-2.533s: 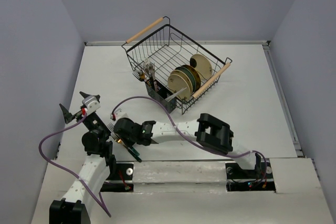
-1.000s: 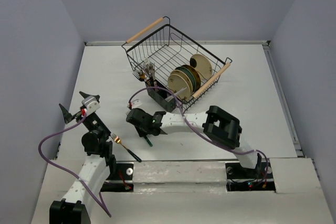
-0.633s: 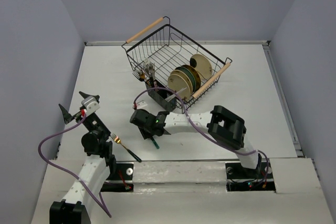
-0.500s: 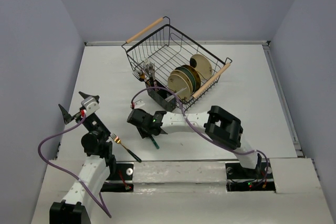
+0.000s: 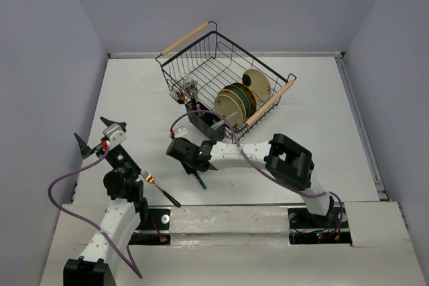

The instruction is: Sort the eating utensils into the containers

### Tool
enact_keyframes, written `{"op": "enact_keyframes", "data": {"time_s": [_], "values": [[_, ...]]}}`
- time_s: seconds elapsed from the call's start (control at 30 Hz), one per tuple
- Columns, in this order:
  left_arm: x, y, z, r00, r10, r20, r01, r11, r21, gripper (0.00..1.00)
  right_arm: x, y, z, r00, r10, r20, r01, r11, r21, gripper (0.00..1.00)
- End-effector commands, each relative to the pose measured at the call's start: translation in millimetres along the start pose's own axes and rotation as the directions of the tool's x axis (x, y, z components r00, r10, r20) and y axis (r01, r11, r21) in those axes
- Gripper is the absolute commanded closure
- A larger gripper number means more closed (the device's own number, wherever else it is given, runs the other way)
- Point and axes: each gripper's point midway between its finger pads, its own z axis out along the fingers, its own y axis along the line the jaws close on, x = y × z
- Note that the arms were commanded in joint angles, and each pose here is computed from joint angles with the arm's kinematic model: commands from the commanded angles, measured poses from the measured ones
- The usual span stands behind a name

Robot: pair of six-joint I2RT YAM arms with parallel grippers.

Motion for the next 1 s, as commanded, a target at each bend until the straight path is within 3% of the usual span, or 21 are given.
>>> {"op": "enact_keyframes", "data": {"time_s": [0.0, 0.07, 0.1, 0.17, 0.2, 0.27, 0.3, 0.4, 0.47, 0.53, 0.57, 0.63, 0.73, 0.83, 0.87, 0.97], "values": [[51.9, -1.0, -33.1, 0.998, 0.049, -0.048, -0.047, 0.998, 0.035, 0.01, -60.1, -1.9, -46.8, 0.966, -0.058, 0.25, 0.067, 0.997, -0.027, 1.0], [52.1, -1.9, -33.1, 0.998, 0.049, -0.047, -0.047, 0.998, 0.039, 0.01, -88.5, -5.6, -80.2, 0.92, -0.041, 0.389, 0.07, 0.996, -0.061, 1.0], [52.5, -2.4, -33.1, 0.998, 0.051, -0.048, -0.049, 0.998, 0.042, 0.01, -113.4, -1.1, -107.8, 0.856, -0.028, 0.516, 0.091, 0.991, -0.097, 1.0], [53.0, -2.8, -33.1, 0.997, 0.052, -0.05, -0.05, 0.998, 0.043, 0.01, -137.7, 2.2, -136.6, 0.766, -0.022, 0.642, 0.139, 0.981, -0.132, 1.0], [53.8, -3.4, -33.5, 0.997, 0.055, -0.051, -0.053, 0.998, 0.046, 0.01, -165.4, 6.2, -165.5, 0.653, -0.004, 0.757, 0.175, 0.974, -0.146, 1.0], [54.0, -4.3, -33.2, 0.997, 0.058, -0.052, -0.055, 0.997, 0.051, 0.01, -175.8, 1.8, -191.0, 0.551, -0.009, 0.835, 0.215, 0.968, -0.131, 1.0], [55.3, -6.3, -33.2, 0.996, 0.063, -0.055, -0.06, 0.996, 0.06, 0.01, -196.9, -7.2, -222.5, 0.439, 0.006, 0.898, 0.195, 0.975, -0.102, 1.0], [60.3, -21.5, -31.7, 0.993, 0.086, -0.077, -0.076, 0.989, 0.128, 0.01, -230.0, -48.0, -250.1, 0.311, -0.051, 0.949, 0.038, 0.998, 0.041, 1.0], [66.1, -51.3, -28.9, 0.983, 0.145, -0.11, -0.111, 0.956, 0.271, 0.01, -246.3, -81.6, -250.8, 0.282, -0.078, 0.956, -0.068, 0.993, 0.101, 1.0], [69.4, -87.1, -34.2, 0.981, 0.145, -0.127, -0.076, 0.896, 0.436, 0.01, -257.9, -97.0, -249.8, 0.255, -0.071, 0.964, -0.113, 0.988, 0.103, 1.0], [83.8, -103.1, -41.9, 0.961, 0.213, -0.177, -0.09, 0.845, 0.527, 0.01, -261.8, -103.6, -246.9, 0.256, -0.067, 0.964, -0.131, 0.986, 0.103, 1.0], [71.4, -130.3, -39.9, 0.957, 0.216, -0.194, -0.045, 0.77, 0.636, 0.01, -268.9, -114.6, -235.6, 0.267, -0.069, 0.961, -0.151, 0.982, 0.112, 1.0], [66.0, -144.7, -40.2, 0.949, 0.237, -0.208, -0.026, 0.717, 0.697, 0.01, -273.9, -119.8, -223.7, 0.275, -0.085, 0.958, -0.148, 0.98, 0.13, 1.0], [52.9, -167.9, -52.7, 0.938, 0.272, -0.213, 0.021, 0.572, 0.82, 0.01, -273.3, -120.1, -202.2, 0.302, -0.103, 0.948, -0.143, 0.978, 0.152, 1.0], [41.0, -180.3, -64.6, 0.942, 0.254, -0.22, 0.075, 0.478, 0.875, 0.01, -273.7, -123.2, -192.8, 0.312, -0.107, 0.944, -0.15, 0.976, 0.16, 1.0], [17.8, -189.9, -79.7, 0.956, 0.186, -0.227, 0.145, 0.374, 0.916, 0.01, -273.4, -125.3, -180.0, 0.316, -0.094, 0.944, -0.156, 0.976, 0.15, 1.0]]}}
